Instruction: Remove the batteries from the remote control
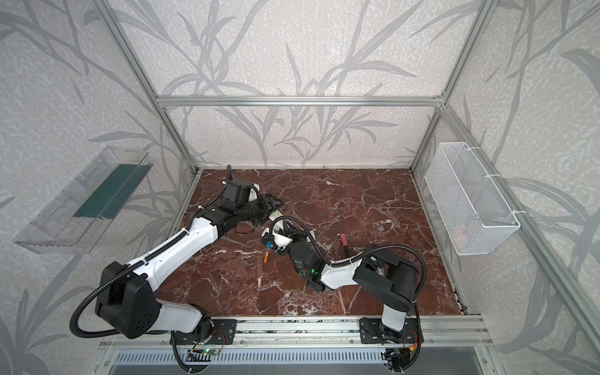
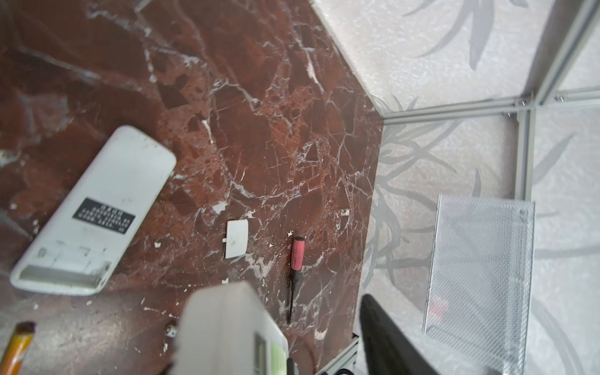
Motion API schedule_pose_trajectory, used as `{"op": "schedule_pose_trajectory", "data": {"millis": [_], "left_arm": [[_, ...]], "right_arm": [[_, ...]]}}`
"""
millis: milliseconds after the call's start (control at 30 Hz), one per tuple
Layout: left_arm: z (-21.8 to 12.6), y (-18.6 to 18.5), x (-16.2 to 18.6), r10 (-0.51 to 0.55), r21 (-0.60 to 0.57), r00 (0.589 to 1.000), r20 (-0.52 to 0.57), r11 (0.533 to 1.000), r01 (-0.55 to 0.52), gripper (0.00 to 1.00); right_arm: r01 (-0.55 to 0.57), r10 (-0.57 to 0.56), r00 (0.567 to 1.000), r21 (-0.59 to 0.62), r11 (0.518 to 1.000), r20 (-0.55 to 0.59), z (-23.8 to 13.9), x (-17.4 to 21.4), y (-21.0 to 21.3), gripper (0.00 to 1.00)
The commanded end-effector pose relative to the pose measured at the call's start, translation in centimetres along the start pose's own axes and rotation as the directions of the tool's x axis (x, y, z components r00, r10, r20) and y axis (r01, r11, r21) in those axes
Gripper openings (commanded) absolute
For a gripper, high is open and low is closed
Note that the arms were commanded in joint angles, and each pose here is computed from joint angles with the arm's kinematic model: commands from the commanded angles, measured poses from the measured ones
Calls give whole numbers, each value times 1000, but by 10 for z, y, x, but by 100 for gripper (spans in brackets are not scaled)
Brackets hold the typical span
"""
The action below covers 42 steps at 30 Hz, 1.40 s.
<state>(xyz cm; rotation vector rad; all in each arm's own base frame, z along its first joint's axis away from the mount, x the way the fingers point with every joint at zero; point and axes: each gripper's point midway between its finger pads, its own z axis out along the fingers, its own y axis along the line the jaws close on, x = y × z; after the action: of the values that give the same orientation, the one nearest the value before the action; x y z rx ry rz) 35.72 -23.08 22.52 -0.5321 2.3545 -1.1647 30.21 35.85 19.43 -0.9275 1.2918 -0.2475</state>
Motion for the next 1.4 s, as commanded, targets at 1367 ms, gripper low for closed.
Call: {"op": "schedule_pose_trajectory", "data": {"millis": [1367], "left_arm": [[-100, -93, 11, 545, 674, 711, 444, 319, -666, 83]], "right_arm": [[-858, 871, 354, -489, 156, -342, -22, -65, -132, 11]]}}
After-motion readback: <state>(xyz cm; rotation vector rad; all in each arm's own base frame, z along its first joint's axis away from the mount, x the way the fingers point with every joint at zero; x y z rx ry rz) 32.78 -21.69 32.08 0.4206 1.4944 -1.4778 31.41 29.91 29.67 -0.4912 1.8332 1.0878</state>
